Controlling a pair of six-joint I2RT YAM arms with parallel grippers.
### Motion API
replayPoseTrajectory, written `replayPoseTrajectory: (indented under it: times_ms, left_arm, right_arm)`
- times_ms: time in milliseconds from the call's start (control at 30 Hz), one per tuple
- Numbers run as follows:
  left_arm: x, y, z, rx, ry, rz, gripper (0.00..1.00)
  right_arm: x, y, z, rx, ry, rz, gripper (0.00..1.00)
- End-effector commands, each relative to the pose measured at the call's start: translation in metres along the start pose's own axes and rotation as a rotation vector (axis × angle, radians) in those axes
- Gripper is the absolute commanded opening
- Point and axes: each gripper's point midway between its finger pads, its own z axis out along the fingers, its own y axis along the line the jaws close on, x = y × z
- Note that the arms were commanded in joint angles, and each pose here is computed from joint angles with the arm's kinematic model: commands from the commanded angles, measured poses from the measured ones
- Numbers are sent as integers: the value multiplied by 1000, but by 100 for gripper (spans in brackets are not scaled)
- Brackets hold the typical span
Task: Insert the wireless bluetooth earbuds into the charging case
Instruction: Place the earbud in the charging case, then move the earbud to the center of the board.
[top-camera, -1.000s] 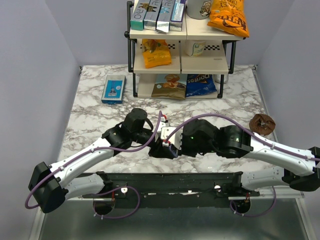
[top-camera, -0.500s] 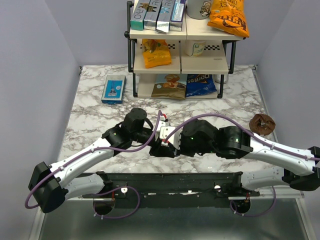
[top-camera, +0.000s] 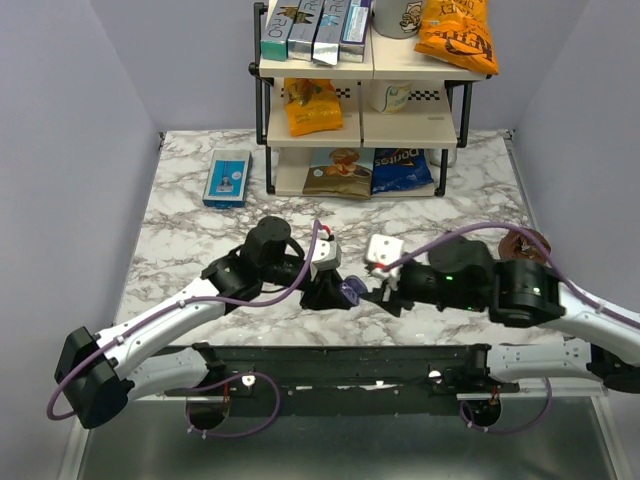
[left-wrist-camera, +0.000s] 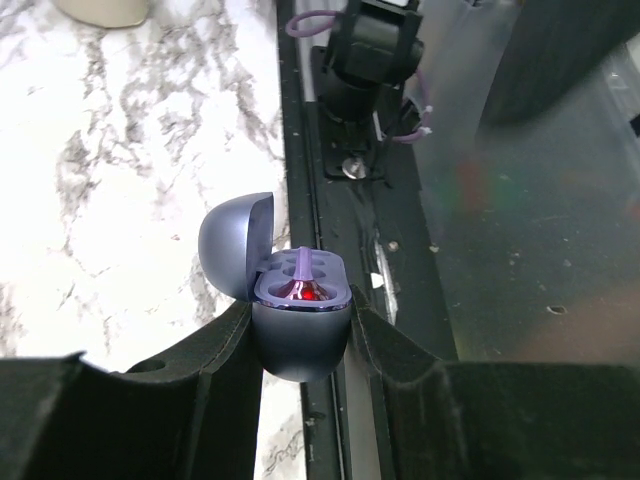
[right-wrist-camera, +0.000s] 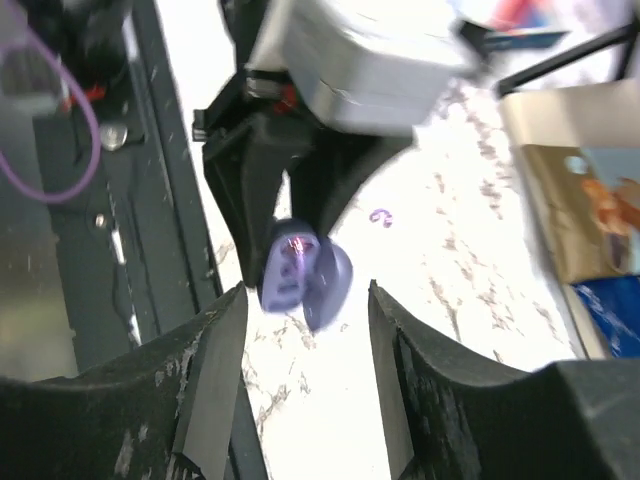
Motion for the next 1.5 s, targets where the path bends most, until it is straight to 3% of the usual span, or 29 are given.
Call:
replayPoseTrajectory:
  times_ms: [0, 133, 233, 400, 500, 633, 800, 967, 1233, 1467]
  left_arm:
    - [2, 14, -4, -106, -17, 12, 0]
    - [3, 48, -17, -334, -53, -34, 0]
    - [1, 62, -33, -476, -89, -58, 0]
    - [-3, 86, -80, -788, -180, -79, 0]
    - [2, 98, -111, -976, -248, -145, 0]
    - [5, 97, -125, -1037, -304, -177, 0]
    - [7, 96, -146, -1123, -412, -236, 0]
    - [5, 92, -157, -1150, -493, -247, 0]
    - [14, 93, -154, -1148, -464, -263, 0]
    - [14, 94, -153, -1149, -459, -261, 0]
  right_arm:
    - [-6, -32, -29, 209, -137, 132, 62]
    - [18, -66, -34, 435, -198, 313, 63]
    - [32, -86, -24, 512, -217, 479, 63]
    - [71, -94, 29, 499, -151, 634, 58]
    - [94, -96, 64, 496, -81, 666, 49]
    - [118, -88, 115, 384, -16, 768, 46]
    - [132, -80, 163, 286, 9, 913, 50]
    - [140, -81, 212, 234, 68, 954, 50]
    - [188, -98, 241, 351, 226, 906, 57]
    - [216, -105, 249, 395, 319, 847, 56]
